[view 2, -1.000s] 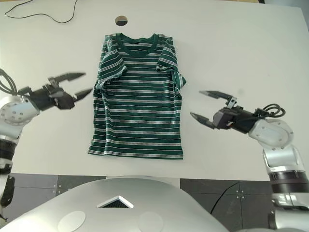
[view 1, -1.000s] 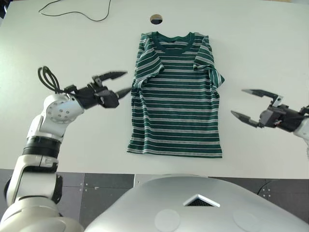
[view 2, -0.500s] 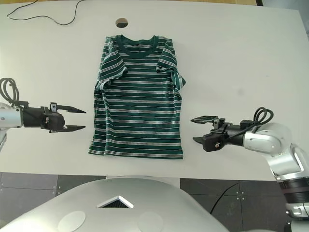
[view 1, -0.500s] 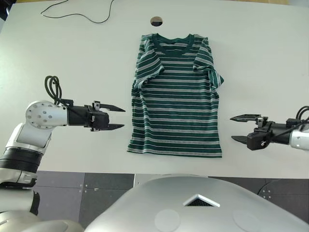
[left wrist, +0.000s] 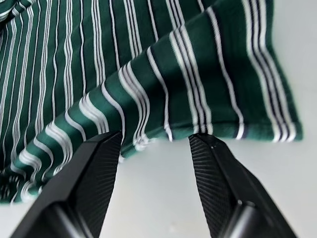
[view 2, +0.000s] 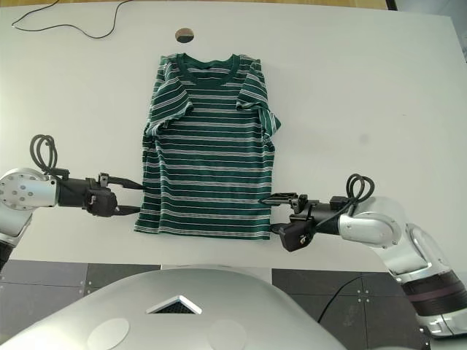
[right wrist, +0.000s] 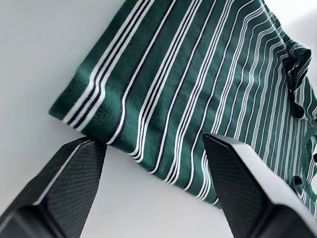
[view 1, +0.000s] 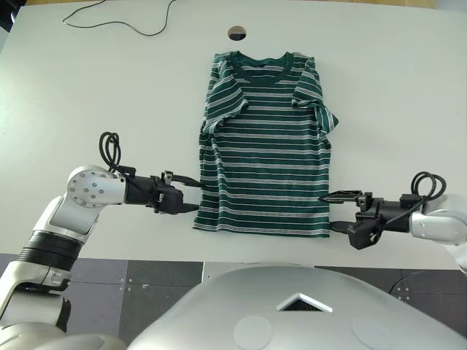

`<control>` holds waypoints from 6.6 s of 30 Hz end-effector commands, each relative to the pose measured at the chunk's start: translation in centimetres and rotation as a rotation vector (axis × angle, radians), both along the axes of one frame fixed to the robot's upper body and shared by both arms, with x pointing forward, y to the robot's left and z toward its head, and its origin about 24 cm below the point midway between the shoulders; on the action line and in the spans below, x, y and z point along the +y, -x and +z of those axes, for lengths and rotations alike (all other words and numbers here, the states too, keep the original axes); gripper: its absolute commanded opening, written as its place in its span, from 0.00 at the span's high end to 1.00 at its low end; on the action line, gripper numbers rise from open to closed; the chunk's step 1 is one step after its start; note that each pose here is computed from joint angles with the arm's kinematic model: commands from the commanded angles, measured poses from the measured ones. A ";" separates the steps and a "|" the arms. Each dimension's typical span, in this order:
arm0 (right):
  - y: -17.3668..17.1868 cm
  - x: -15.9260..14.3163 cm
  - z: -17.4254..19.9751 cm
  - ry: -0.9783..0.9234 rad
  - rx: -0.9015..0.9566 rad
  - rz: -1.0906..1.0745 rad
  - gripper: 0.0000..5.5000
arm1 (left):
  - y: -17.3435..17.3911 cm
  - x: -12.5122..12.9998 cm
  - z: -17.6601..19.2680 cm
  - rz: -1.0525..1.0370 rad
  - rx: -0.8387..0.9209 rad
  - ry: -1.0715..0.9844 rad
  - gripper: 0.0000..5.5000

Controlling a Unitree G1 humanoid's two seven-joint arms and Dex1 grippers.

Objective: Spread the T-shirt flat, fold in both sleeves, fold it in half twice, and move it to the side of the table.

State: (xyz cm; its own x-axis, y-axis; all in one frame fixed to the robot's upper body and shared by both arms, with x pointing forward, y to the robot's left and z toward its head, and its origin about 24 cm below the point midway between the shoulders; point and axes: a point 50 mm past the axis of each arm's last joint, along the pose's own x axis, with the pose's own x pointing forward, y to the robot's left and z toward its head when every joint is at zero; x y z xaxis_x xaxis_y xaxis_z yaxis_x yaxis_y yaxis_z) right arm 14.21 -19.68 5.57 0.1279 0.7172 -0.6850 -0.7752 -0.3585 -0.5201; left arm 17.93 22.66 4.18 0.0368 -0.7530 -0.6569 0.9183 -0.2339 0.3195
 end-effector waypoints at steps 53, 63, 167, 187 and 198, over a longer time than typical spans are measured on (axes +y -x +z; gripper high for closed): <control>-4.0 -1.9 6.2 -0.633 0.379 -0.373 0.98 | -2.0 -1.5 7.3 0.277 0.091 0.648 0.98; -11.3 -1.8 5.7 -0.663 0.361 -0.593 0.98 | -9.8 -5.4 6.3 0.514 0.029 0.683 0.98; -9.7 2.2 8.3 -0.407 0.090 -0.401 0.98 | -9.7 -5.9 2.0 0.596 0.134 0.526 0.98; -15.7 1.9 -4.5 -0.066 0.218 -0.479 0.98 | -4.7 -8.0 -2.4 0.541 0.224 0.255 0.98; -8.9 0.4 -4.9 0.004 0.311 -0.403 0.98 | -5.7 -5.2 -3.0 0.553 0.151 0.103 0.98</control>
State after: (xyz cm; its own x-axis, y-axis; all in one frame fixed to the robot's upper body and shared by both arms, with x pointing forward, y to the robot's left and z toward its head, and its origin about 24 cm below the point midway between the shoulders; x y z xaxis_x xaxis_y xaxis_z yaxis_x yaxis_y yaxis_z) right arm 25.73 -18.61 2.89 0.2969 0.6983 -0.6513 -0.9237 0.0369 -0.3814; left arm 23.68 15.88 1.73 0.3534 -0.7663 -0.5366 0.9344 0.3174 0.1621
